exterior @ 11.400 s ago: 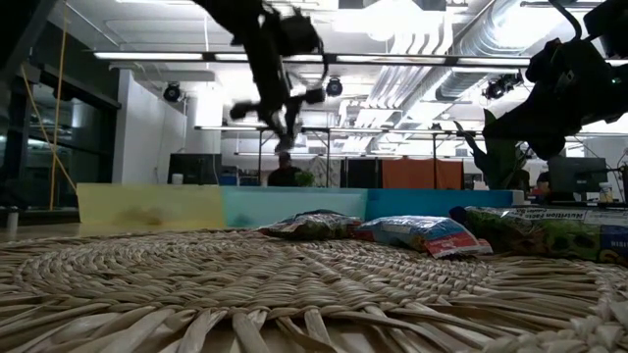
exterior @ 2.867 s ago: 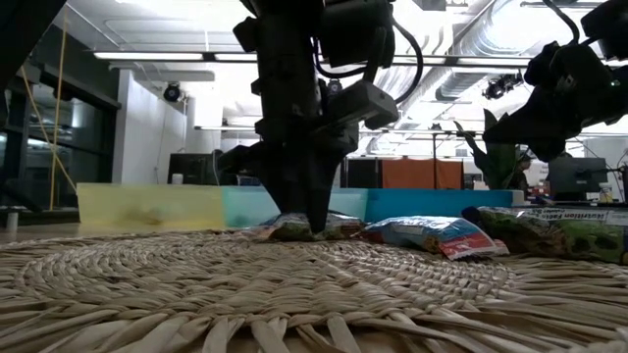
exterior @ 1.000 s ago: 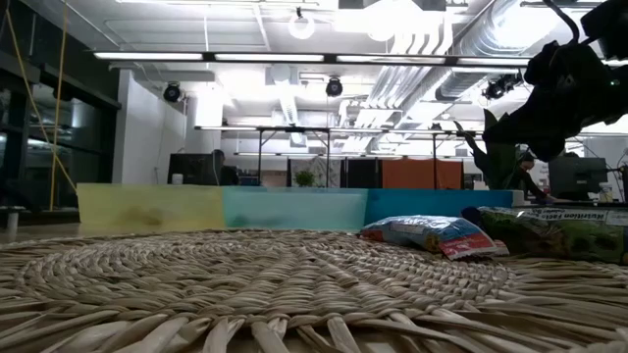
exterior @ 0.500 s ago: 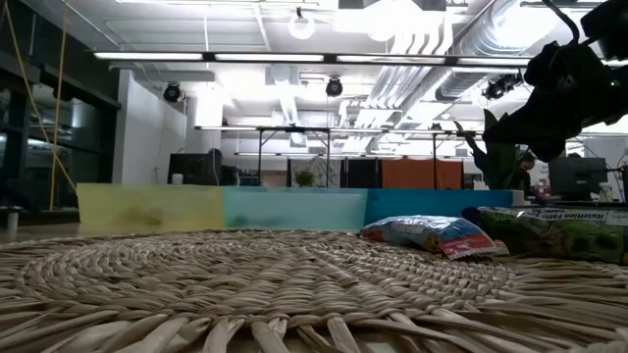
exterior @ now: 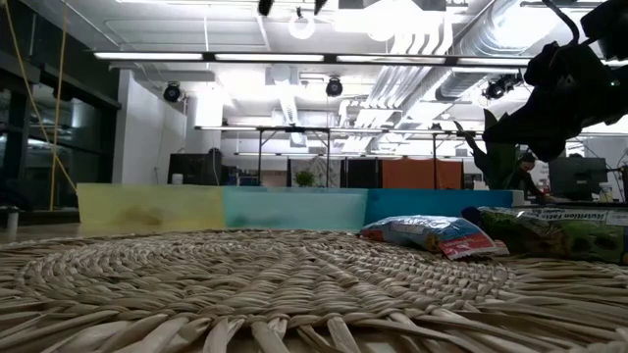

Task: Pick and place Granola Bars by type
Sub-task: Put the yellow granola bar into the green bin

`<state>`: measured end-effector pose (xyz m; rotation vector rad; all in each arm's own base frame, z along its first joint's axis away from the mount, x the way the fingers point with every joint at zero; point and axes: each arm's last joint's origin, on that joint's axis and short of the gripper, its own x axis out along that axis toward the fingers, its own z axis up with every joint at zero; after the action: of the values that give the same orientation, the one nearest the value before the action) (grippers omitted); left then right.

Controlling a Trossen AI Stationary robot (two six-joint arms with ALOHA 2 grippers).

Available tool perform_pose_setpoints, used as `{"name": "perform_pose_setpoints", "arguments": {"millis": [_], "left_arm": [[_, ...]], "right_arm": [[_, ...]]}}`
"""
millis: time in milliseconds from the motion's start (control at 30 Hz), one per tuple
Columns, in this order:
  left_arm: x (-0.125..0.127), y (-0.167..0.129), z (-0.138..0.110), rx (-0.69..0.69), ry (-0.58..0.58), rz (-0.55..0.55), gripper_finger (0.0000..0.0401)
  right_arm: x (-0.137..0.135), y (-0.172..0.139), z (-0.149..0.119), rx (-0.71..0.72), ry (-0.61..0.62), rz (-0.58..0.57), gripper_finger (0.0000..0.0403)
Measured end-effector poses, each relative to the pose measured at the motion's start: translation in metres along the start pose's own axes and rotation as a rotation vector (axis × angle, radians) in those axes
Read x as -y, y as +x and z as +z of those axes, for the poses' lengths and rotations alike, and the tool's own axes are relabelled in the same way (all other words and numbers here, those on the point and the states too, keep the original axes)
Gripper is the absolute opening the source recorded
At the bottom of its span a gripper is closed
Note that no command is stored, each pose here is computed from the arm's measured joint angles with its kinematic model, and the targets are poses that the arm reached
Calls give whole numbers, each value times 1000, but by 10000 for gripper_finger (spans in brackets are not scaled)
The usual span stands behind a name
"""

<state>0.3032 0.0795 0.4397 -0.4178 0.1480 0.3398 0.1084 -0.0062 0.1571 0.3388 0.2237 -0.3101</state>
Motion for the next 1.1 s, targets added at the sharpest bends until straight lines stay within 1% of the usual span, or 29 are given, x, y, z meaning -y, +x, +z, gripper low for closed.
{"name": "perform_pose_setpoints", "arguments": {"millis": [133, 233, 300, 333, 400, 533, 633, 700, 867, 933, 1100], "left_arm": [[-28, 5, 4, 78, -117, 280, 71], [-52, 14, -4, 67, -182, 503, 71], [-66, 21, -11, 31, -209, 594, 71], [-73, 25, -14, 6, -213, 622, 71], [-86, 36, -23, -62, -210, 665, 71], [-111, 64, -51, -232, -195, 748, 71], [-126, 82, -72, -324, -215, 794, 71], [-134, 95, -84, -376, -245, 790, 71], [-146, 122, -111, -453, -275, 755, 71], [-151, 129, -122, -503, -304, 752, 71], [-159, 144, -142, -562, -350, 728, 72]], "right_arm": [[0, 0, 0, 0, 0, 0, 0], [0, 0, 0, 0, 0, 0, 0], [0, 0, 0, 1, 0, -1, 0], [0, 0, 0, 0, 0, 0, 0], [0, 0, 0, 1, 0, -1, 0], [0, 0, 0, 0, 0, 0, 0], [0, 0, 0, 1, 0, -1, 0], [0, 0, 0, 1, 0, -1, 0], [0, 0, 0, 1, 0, -1, 0], [0, 0, 0, 1, 0, 0, 0], [0, 0, 0, 1, 0, -1, 0]]}}
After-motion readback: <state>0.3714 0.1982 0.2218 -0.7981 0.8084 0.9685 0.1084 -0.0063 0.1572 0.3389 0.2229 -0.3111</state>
